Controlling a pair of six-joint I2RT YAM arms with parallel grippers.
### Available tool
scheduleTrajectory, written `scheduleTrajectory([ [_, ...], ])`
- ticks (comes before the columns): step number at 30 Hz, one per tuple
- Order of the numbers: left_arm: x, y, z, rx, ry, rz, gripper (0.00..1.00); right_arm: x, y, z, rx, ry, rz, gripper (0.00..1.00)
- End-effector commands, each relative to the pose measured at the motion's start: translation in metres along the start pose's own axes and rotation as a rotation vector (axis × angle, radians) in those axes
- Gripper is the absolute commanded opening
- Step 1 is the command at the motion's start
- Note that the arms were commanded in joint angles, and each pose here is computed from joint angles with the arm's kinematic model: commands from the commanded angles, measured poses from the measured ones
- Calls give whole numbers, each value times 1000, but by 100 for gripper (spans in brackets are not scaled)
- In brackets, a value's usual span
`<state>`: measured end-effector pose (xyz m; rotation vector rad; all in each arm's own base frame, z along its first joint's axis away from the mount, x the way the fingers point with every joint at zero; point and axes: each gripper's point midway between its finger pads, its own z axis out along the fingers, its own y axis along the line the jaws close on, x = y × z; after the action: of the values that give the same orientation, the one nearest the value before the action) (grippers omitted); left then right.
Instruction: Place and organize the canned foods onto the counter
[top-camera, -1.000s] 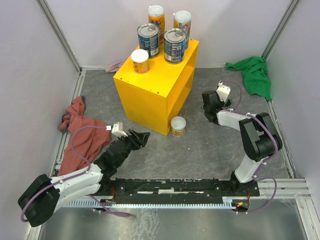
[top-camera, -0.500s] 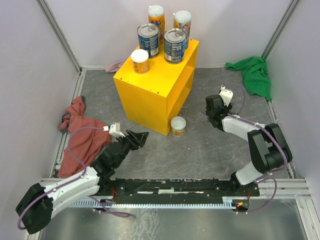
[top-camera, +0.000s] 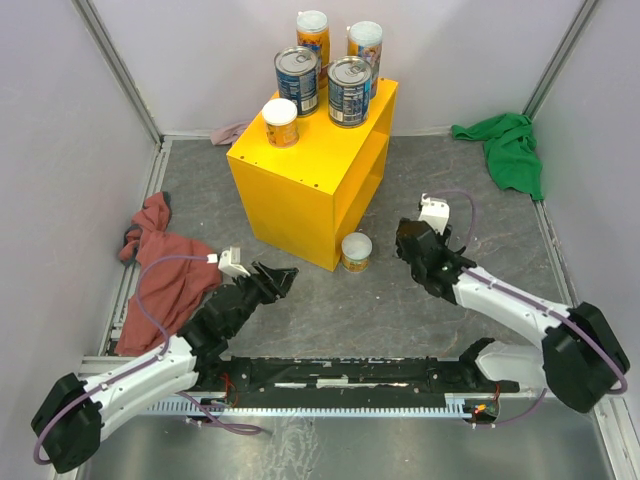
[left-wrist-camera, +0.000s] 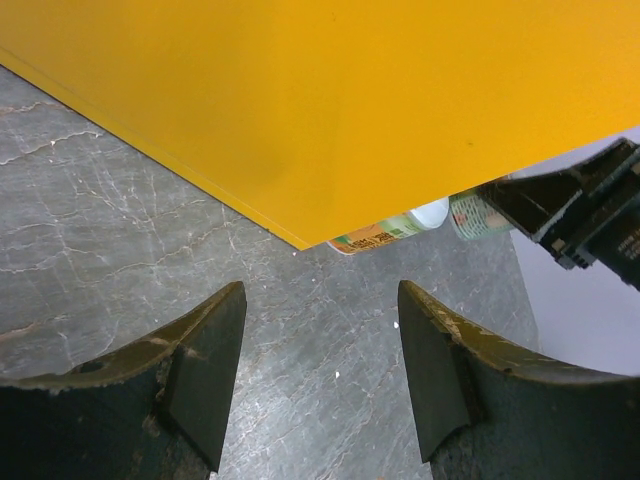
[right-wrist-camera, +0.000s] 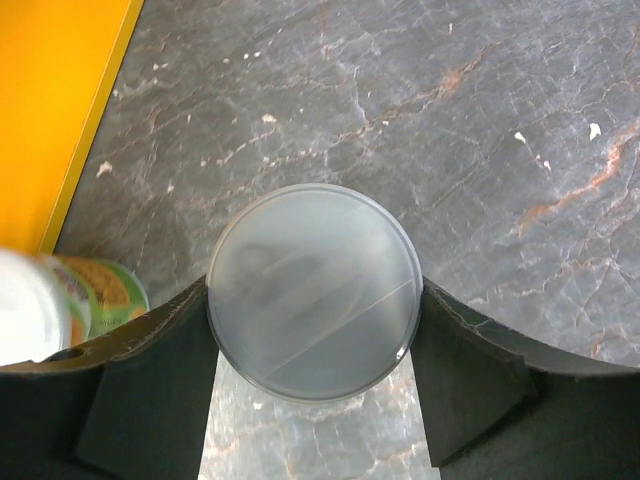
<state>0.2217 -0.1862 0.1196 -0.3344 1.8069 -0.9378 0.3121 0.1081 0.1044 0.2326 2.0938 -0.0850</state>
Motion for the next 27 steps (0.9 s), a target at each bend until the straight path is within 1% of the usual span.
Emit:
scheduleTrajectory([
  [1,-3,-10,-2,27,1,-38,69,-15,1,-27,-17,-83,36,16],
  [9,2,0,-4,10,3,-47,69,-10,20,-65,-110,-109,-17,12],
  [19,5,4,-4,0,4,-49,69,-58,55,-138,-256,-231,-93,11],
  [27,5,3,-4,8,5,-52,69,-84,91,-195,-388,-310,-125,10],
])
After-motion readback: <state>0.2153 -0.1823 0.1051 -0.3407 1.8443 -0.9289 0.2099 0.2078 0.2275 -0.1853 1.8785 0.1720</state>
